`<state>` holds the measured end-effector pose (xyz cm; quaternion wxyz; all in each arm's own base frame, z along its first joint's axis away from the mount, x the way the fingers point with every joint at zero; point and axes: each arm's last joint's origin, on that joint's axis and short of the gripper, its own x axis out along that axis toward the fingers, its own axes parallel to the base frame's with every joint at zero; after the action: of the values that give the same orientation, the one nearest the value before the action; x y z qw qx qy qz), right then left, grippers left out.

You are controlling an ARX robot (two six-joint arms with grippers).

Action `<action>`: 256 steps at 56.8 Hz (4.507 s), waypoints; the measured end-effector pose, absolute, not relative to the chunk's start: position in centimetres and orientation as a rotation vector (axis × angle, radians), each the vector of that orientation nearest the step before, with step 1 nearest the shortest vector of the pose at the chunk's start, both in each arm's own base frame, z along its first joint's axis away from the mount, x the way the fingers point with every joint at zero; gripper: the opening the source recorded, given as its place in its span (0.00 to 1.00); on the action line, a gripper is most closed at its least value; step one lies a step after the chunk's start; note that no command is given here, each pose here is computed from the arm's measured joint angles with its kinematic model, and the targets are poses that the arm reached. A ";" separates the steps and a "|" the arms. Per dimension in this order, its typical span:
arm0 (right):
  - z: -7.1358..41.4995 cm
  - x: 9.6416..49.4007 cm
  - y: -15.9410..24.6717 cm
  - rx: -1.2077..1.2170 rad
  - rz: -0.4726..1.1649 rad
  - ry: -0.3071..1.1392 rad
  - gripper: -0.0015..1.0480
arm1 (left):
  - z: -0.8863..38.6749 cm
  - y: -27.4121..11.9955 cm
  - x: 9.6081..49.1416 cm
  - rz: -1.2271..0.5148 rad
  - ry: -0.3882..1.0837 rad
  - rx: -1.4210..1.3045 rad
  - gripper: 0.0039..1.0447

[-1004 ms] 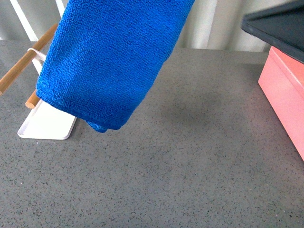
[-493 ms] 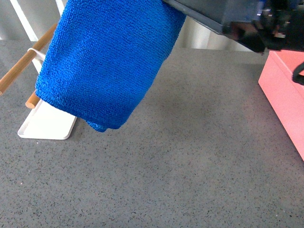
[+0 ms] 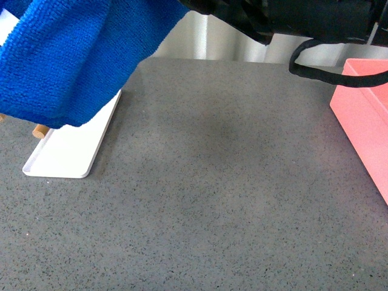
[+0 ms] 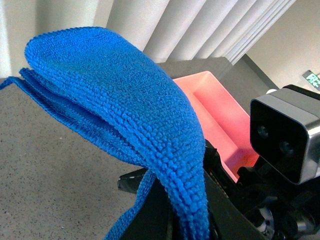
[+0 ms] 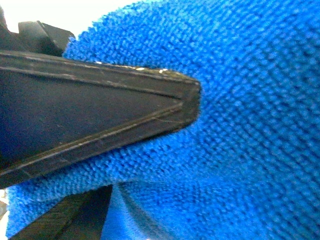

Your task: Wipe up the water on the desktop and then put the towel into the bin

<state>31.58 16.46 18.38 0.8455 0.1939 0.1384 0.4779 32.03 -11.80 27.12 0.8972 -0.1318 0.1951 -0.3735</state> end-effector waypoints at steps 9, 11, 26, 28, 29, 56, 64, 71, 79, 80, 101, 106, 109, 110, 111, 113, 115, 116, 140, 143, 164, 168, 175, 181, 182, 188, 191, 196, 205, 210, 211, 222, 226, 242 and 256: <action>18.5 31.3 17.0 0.428 1.009 0.281 0.51 | 27.1 -11.7 32.1 -0.769 0.402 -0.272 0.05; 18.6 31.3 17.1 0.430 1.007 0.275 0.46 | 27.1 -11.7 32.1 -0.769 0.401 -0.273 0.06; 18.6 30.6 16.7 0.449 0.958 0.279 0.12 | 27.2 -11.8 32.0 -0.780 0.401 -0.274 0.43; 18.6 30.5 16.6 0.450 0.950 0.283 0.08 | 27.2 -11.8 32.0 -0.783 0.402 -0.274 0.48; 18.6 30.5 16.6 0.450 0.949 0.284 0.07 | 27.2 -11.8 32.0 -0.784 0.402 -0.274 0.50; 18.3 30.2 14.7 0.452 0.805 0.318 0.04 | 27.2 -12.0 32.0 -0.791 0.403 -0.273 0.94; 17.4 30.3 13.7 0.444 0.749 0.358 0.04 | 27.2 -12.0 32.0 -0.791 0.403 -0.273 0.94; 16.7 30.1 12.9 0.431 0.726 0.372 0.04 | 27.2 -12.0 32.0 -0.791 0.403 -0.273 0.94; 16.8 30.2 12.2 0.426 0.712 0.374 0.04 | 27.2 -12.0 32.0 -0.791 0.403 -0.274 0.94; 16.8 30.2 12.2 0.425 0.711 0.374 0.04 | 27.2 -12.0 32.0 -0.791 0.403 -0.273 0.94; 17.5 30.0 11.4 0.405 0.701 0.361 0.04 | 25.1 -9.4 29.2 -0.111 0.019 -0.061 0.64; 17.5 29.9 11.0 0.406 0.692 0.360 0.04 | 24.1 -7.0 26.9 -0.012 -0.014 -0.040 0.48; 17.6 29.8 10.9 0.407 0.689 0.357 0.04 | 23.4 -6.1 25.8 0.001 -0.014 -0.031 0.39; 17.6 29.8 10.9 0.406 0.690 0.356 0.04 | 23.2 -5.8 25.5 0.003 -0.012 -0.029 0.37; 17.6 29.8 10.9 0.406 0.692 0.356 0.04 | 22.9 -5.6 25.3 0.004 -0.009 -0.027 0.34; 17.6 29.8 11.0 0.406 0.697 0.357 0.04 | 22.3 -5.1 24.6 0.006 -0.002 -0.022 0.28; 17.6 29.8 11.0 0.406 0.701 0.357 0.04 | 21.9 -4.8 24.1 0.002 0.005 -0.019 0.23; 17.7 29.8 11.0 0.406 0.703 0.357 0.04 | 21.7 -4.7 23.9 0.001 0.007 -0.017 0.21; 17.9 29.6 10.5 0.397 0.695 0.348 0.04 | 18.5 -1.5 17.5 -0.004 0.007 -0.007 0.03; 17.9 29.6 10.4 0.394 0.693 0.347 0.04 | 18.3 -1.3 16.9 -0.006 0.007 -0.007 0.03; 17.8 29.5 10.3 0.384 0.684 0.361 0.04 | 16.8 0.0 14.1 -0.002 -0.006 -0.007 0.03; 17.8 29.5 10.3 0.382 0.684 0.364 0.04 | 16.9 0.0 13.9 -0.002 -0.005 -0.007 0.03; 17.6 29.4 10.3 0.377 0.681 0.376 0.04 | 17.1 0.0 13.4 -0.002 -0.014 -0.007 0.03; 17.6 29.4 10.3 0.372 0.682 0.378 0.04 | 17.3 0.0 13.0 -0.002 -0.020 -0.007 0.03; 17.6 29.4 10.3 0.372 0.682 0.379 0.04 | 17.3 0.0 12.9 -0.002 -0.021 -0.007 0.03; 17.6 29.4 10.3 0.370 0.679 0.379 0.04 | 17.3 0.0 12.6 -0.002 -0.021 -0.007 0.03; 17.6 29.4 10.3 0.369 0.679 0.379 0.04 | 17.4 0.0 12.4 -0.002 -0.023 -0.007 0.03; 17.5 29.4 10.3 0.369 0.678 0.380 0.04 | 17.4 0.0 12.1 -0.002 -0.025 -0.007 0.03; 17.5 29.4 10.3 0.365 0.669 0.379 0.04 | 17.5 0.0 11.7 -0.002 -0.027 -0.007 0.03; 17.3 29.4 10.3 0.362 0.661 0.392 0.04 | 17.5 0.0 11.5 -0.002 -0.026 -0.007 0.03; 17.3 29.3 10.3 0.361 0.661 0.393 0.04 | 17.5 0.0 11.4 -0.002 -0.026 -0.007 0.03; 17.4 29.3 10.3 0.360 0.661 0.397 0.04 | 17.4 0.0 11.0 -0.002 -0.027 -0.007 0.03; 17.4 29.2 10.3 0.360 0.660 0.399 0.04 | 17.4 0.0 10.9 -0.002 -0.026 -0.007 0.03; 17.2 29.2 10.3 0.350 0.658 0.408 0.04 | 17.1 0.0 9.7 -0.002 -0.021 -0.007 0.03; 16.7 29.3 10.2 0.331 0.621 0.444 0.04 | 17.1 0.0 9.7 -0.002 -0.019 -0.007 0.27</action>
<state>29.26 10.21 16.73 0.9147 0.1607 0.2157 0.3015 9.65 -0.02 17.09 0.9999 -0.0035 -0.0094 -0.0010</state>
